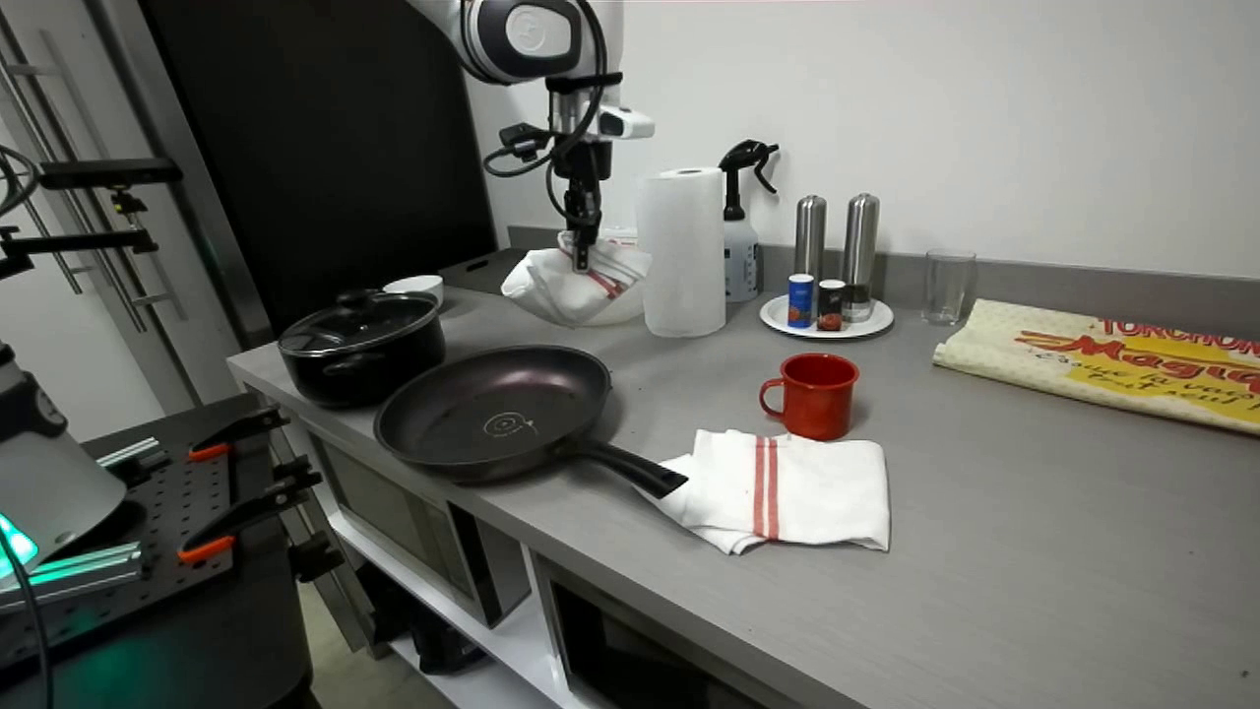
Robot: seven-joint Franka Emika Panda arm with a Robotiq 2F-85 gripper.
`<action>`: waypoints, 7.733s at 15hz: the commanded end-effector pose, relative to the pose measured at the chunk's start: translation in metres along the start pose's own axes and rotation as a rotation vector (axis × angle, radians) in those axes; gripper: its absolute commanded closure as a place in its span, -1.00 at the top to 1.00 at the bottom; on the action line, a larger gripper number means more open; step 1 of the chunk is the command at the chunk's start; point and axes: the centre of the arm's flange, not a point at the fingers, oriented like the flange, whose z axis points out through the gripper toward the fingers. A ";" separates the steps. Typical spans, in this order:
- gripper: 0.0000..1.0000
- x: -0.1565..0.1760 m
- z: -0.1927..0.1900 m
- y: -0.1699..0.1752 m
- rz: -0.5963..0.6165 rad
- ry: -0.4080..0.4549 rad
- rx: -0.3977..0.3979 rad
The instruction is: Use the white and red towel on the left to wipe the black pan
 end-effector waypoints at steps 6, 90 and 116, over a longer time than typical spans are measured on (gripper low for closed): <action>-0.93 -0.087 0.049 -0.010 -0.054 -0.081 -0.049; -0.93 -0.142 0.194 0.041 0.082 0.082 -0.275; -0.93 -0.050 0.181 -0.004 -0.013 0.091 -0.214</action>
